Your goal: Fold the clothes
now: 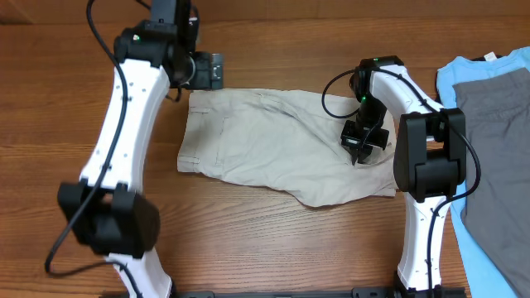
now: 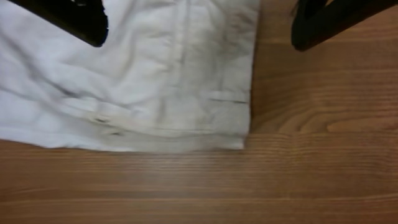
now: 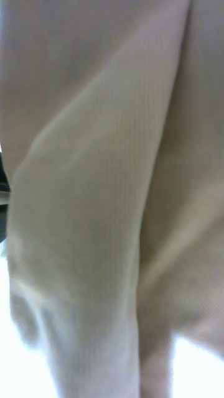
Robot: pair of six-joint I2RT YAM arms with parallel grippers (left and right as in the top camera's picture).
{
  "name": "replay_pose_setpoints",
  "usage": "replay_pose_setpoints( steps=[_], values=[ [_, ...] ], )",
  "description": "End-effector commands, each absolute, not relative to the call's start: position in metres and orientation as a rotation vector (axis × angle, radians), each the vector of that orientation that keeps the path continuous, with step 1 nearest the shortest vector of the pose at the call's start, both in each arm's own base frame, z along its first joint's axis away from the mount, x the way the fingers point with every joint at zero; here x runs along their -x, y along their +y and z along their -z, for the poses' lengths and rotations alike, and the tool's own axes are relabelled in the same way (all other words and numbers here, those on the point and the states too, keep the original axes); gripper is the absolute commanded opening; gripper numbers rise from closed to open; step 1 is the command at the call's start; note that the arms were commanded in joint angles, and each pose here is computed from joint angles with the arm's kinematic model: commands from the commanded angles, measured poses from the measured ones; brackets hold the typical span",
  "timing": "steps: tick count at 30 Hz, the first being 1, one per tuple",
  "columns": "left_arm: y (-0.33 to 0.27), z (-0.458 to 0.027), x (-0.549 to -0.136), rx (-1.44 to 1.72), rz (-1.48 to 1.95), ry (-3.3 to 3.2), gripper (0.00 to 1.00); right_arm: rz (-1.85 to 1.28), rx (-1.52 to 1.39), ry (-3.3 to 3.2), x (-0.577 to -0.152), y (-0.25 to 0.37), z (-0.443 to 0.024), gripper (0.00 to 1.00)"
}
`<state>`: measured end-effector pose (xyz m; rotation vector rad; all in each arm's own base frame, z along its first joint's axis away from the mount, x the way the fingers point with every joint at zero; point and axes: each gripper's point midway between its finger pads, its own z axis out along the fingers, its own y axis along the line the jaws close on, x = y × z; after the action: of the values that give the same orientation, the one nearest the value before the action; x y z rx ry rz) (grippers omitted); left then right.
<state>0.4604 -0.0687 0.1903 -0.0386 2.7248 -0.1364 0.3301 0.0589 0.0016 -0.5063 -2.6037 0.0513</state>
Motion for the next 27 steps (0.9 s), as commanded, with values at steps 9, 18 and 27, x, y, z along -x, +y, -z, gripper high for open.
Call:
replay_pose_setpoints(
  steps=[9,18,27],
  values=[
    [-0.031,-0.085,-0.503,-0.263,0.416,2.769,0.79,-0.149,0.508,-2.650,-0.339,0.045,0.021,0.04],
    [-0.046,-0.043,-0.509,-0.439,0.421,2.774,0.69,-0.148,0.509,-2.654,-0.340,0.045,0.021,0.04],
    [-0.053,-0.024,-0.508,-0.470,0.424,2.801,0.70,-0.148,0.509,-2.654,-0.340,0.045,0.021,0.04]
  ],
)
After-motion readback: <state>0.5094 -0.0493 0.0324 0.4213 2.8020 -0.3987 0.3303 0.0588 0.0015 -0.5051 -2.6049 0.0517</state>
